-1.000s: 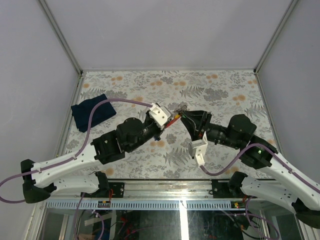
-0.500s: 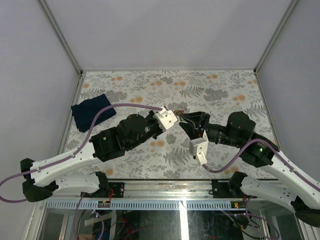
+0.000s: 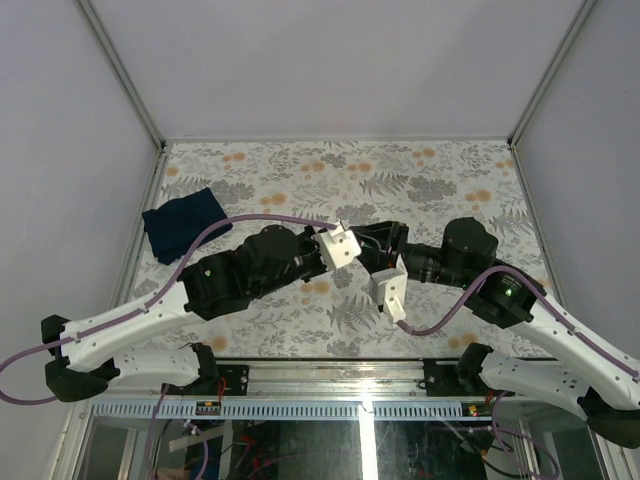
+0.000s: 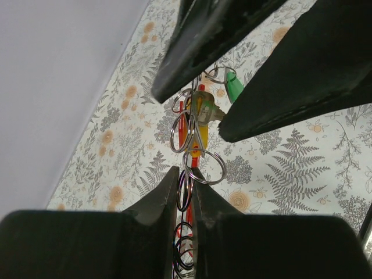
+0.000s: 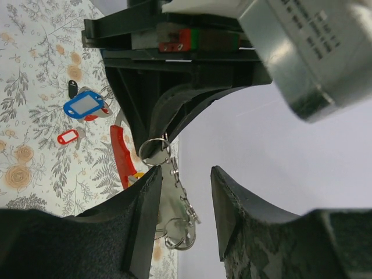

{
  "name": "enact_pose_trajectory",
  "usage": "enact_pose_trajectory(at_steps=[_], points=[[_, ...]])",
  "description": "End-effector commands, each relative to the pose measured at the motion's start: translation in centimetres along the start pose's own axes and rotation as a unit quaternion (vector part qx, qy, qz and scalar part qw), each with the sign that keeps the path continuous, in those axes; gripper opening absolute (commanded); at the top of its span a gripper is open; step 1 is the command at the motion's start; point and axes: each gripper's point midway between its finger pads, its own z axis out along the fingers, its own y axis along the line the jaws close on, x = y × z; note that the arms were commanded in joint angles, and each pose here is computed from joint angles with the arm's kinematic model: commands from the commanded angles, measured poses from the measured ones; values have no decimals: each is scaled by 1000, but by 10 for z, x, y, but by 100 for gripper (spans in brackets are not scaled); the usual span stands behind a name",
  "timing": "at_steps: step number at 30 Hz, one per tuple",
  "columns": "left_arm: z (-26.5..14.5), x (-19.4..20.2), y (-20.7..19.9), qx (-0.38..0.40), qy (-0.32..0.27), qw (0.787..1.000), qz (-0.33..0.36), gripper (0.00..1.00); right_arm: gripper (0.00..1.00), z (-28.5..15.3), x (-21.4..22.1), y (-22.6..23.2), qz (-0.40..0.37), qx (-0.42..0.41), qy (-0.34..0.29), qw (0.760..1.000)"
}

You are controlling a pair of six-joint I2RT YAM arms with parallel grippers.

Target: Put the keys on the keyring

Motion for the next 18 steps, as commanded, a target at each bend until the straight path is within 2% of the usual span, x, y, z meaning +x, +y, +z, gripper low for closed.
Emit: enact_pose_trajectory(at_steps=[1, 18], points=[[-5, -21, 5, 3, -27, 1000, 9, 0, 45, 7, -13, -16, 1, 29, -32, 999], [-7, -25, 5, 7, -35, 999, 20, 0, 36, 18, 5, 8, 50, -11, -3, 999]])
